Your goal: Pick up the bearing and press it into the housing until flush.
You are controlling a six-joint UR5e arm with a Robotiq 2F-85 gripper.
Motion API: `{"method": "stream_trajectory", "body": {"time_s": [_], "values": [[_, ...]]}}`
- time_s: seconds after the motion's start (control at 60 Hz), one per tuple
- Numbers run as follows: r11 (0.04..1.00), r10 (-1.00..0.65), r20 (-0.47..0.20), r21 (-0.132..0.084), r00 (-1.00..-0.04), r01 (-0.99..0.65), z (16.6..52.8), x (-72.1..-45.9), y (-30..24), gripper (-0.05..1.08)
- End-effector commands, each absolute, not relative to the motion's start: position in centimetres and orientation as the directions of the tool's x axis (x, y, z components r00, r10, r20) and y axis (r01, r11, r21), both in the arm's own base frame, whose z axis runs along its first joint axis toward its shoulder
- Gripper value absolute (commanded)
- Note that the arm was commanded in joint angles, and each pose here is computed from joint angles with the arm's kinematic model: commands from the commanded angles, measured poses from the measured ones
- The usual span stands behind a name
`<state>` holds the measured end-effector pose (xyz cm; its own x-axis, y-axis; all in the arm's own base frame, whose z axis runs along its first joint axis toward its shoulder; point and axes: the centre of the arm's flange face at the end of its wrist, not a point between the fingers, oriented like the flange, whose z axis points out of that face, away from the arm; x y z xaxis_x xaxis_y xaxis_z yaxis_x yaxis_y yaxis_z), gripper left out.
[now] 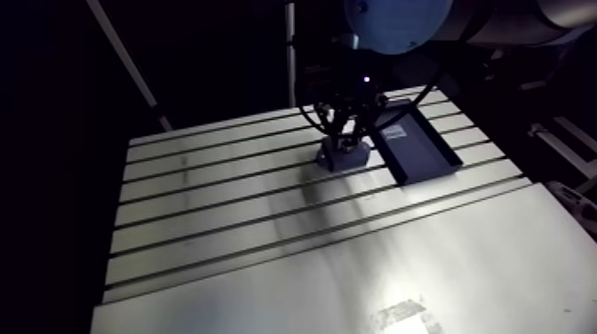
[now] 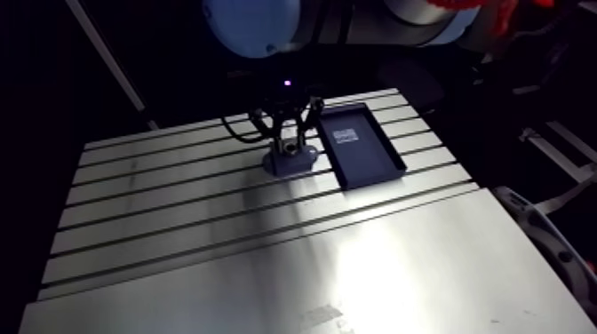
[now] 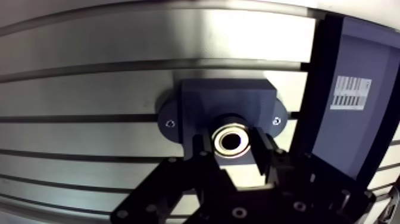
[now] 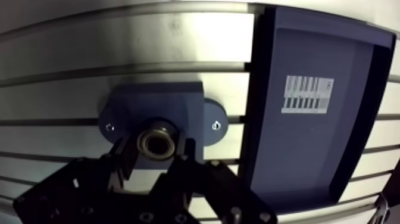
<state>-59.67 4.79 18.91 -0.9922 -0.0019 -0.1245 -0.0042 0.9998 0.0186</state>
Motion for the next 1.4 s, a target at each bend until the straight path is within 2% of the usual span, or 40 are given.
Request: {"method": "stream_trajectory", "body": {"time_s": [0.017, 1.4], "values": [[1.000, -0.004, -0.121, 0.020, -0.993, -0.006, 19.07, -59.82, 4.71, 0.65], [1.000, -0.006, -0.128, 0.019, -0.992, -0.008, 18.87, -59.63, 4.65, 0.65]]}}
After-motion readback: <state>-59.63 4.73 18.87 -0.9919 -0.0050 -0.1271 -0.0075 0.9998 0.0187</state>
